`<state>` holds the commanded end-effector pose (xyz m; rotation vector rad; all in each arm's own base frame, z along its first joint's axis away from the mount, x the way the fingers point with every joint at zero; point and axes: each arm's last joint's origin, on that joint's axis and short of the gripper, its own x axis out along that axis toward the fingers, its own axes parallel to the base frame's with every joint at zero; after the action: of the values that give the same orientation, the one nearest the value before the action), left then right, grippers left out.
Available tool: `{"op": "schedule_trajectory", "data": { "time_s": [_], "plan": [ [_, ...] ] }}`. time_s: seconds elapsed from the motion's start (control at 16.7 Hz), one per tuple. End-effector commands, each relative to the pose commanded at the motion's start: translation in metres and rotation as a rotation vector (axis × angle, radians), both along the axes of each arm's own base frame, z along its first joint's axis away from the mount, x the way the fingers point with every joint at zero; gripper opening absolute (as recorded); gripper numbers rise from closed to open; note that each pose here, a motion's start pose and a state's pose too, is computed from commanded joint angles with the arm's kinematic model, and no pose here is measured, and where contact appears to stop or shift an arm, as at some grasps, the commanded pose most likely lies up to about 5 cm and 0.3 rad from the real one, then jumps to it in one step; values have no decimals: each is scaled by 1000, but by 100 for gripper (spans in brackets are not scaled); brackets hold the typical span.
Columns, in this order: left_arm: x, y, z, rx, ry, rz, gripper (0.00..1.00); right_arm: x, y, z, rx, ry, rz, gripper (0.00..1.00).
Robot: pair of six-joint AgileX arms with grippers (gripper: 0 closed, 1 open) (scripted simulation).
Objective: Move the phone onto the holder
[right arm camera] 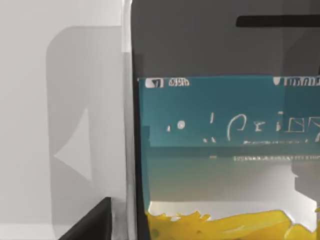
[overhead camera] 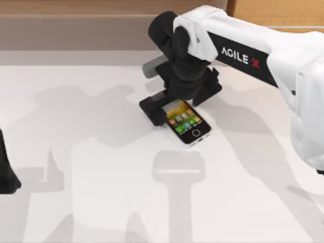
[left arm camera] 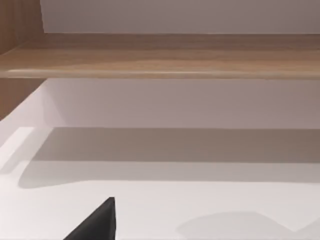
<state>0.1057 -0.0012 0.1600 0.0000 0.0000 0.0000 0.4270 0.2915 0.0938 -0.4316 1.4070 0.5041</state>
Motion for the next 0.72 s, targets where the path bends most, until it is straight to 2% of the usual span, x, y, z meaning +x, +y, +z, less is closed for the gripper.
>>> {"op": "schedule_trajectory", "data": {
  "time_s": [0.12, 0.72],
  "plan": [
    [0, 0, 0, 0, 0, 0, 100, 0, 0, 0, 0, 0, 0, 100],
    [0, 0, 0, 0, 0, 0, 100, 0, 0, 0, 0, 0, 0, 25]
  ]
}}
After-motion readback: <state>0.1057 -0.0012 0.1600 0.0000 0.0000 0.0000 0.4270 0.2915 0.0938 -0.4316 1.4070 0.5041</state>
